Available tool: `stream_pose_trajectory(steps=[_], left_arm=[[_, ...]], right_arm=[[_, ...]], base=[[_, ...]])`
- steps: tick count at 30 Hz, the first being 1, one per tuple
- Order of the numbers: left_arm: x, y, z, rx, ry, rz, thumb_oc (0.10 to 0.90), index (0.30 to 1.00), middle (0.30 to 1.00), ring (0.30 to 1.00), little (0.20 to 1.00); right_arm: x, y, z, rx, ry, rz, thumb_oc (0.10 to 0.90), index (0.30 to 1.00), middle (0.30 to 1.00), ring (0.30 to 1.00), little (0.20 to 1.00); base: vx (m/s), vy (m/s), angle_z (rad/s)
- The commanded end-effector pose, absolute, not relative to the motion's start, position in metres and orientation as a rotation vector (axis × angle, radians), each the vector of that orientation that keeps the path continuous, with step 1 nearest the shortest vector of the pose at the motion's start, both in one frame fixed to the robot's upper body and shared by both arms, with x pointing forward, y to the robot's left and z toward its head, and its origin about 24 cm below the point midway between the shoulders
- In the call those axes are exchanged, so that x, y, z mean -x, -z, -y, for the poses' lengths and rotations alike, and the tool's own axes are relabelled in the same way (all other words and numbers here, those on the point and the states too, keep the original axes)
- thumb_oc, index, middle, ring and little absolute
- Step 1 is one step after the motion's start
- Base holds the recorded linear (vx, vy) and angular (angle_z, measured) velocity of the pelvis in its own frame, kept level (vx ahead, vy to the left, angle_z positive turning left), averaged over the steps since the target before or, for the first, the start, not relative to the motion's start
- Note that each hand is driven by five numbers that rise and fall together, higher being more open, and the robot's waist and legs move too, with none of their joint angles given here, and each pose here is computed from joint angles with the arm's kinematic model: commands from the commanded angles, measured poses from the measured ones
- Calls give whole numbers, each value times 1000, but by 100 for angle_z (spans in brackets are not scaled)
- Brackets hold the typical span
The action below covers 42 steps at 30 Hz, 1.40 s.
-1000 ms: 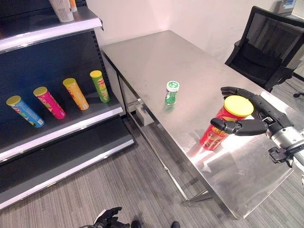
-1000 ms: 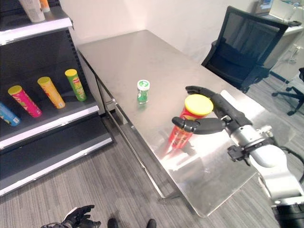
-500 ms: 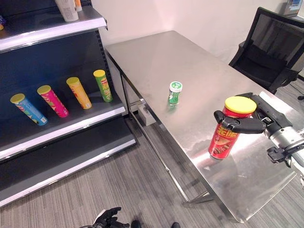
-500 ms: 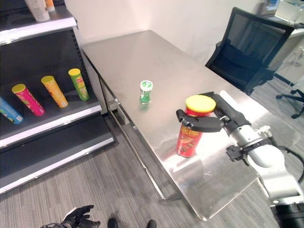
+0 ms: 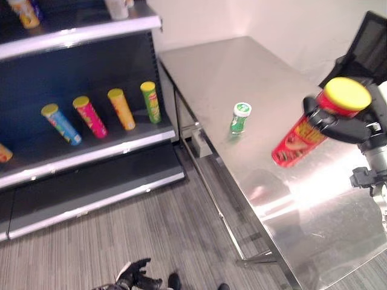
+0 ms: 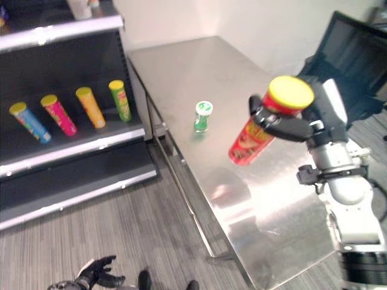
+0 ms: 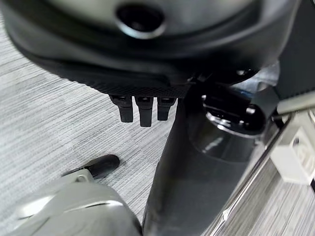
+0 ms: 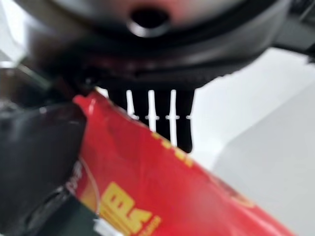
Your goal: Put the goods on the table back onto the shelves and tidy them up.
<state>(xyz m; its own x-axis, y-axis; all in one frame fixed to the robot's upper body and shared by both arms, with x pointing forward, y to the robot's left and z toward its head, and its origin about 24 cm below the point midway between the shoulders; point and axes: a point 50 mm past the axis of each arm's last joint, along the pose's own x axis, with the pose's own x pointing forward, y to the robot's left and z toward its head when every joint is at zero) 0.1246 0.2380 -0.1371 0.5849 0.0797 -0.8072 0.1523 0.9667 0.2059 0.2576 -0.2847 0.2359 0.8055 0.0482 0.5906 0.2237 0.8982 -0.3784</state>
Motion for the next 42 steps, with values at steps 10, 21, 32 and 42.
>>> stream_pose_trajectory(steps=[10, 21, 32, 42], left_arm=[[-116, 136, -249, -290, 0, -953, 800, 900, 900, 900, 900], [-119, 137, -244, -379, 56, -948, 800, 900, 900, 900, 900], [-127, 124, -271, -421, -19, -924, 800, 900, 900, 900, 900], [-130, 127, -249, -364, 35, -885, 800, 900, 900, 900, 900]], right_arm=[[-224, -303, 243, 402, 71, 1127, 400, 300, 300, 300, 300], [-224, -285, 246, 499, 180, 1062, 400, 300, 300, 300, 300], [-229, -260, 244, 485, 139, 947, 400, 300, 300, 300, 300], [-238, -249, 231, 465, 30, 897, 400, 300, 300, 300, 300]], base=[[-20, 159, 39], [31, 562, 44], [-4, 341, 18], [103, -3, 29]])
